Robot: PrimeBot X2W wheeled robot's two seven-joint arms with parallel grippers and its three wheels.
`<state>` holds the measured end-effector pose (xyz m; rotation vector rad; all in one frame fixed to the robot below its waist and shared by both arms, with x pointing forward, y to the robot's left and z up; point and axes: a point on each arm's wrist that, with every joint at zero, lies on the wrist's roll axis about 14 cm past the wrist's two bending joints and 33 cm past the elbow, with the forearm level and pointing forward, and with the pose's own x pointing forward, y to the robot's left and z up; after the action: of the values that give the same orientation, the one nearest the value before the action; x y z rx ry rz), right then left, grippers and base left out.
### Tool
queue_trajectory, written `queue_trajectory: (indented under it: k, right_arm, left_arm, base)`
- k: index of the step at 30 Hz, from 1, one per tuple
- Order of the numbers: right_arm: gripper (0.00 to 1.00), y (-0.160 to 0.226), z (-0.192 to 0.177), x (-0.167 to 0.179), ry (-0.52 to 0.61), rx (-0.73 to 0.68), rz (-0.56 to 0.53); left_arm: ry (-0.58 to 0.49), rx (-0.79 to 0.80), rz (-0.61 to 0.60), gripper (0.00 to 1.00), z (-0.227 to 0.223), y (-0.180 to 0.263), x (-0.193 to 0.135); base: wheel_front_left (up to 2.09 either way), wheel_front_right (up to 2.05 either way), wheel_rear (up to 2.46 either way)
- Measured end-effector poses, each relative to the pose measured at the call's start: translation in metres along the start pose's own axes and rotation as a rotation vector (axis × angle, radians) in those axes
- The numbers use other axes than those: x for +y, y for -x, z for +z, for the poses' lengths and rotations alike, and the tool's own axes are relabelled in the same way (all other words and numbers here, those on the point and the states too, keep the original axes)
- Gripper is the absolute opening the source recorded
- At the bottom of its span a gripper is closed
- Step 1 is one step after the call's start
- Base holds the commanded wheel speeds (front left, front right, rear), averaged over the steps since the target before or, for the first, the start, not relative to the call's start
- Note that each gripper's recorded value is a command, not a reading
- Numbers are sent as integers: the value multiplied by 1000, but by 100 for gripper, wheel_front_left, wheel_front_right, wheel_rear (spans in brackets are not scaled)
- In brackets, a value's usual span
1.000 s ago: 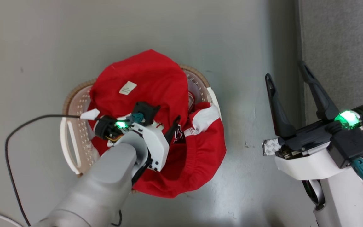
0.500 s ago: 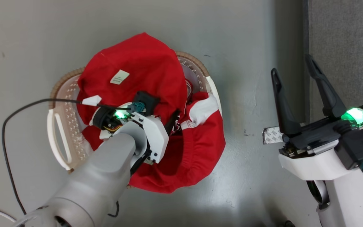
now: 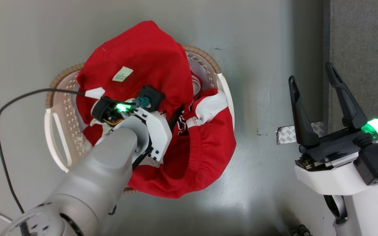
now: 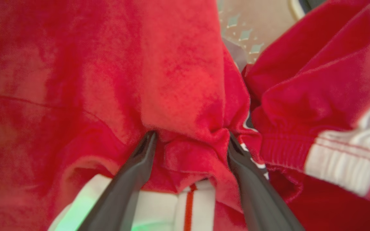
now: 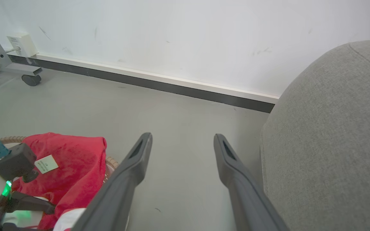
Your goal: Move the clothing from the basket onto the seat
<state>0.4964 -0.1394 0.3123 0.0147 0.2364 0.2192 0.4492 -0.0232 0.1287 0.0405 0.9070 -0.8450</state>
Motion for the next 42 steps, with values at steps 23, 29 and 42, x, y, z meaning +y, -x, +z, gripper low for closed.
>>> queue_trajectory:
  k: [23,29,42]
  right_arm:
    - [100,-1,28,5,-13,-62,3]
    - [100,5,62,7,-30,-125,0]
    - [100,70,107,7,-122,-182,-55]
  left_arm:
    - [84,-89,79,0,30,33,9]
    - [129,-182,116,0,53,69,9]
    - [118,-408,217,0,106,174,-9]
  base:
    - [0,0,0]
    - [0,0,0]
    - [0,0,0]
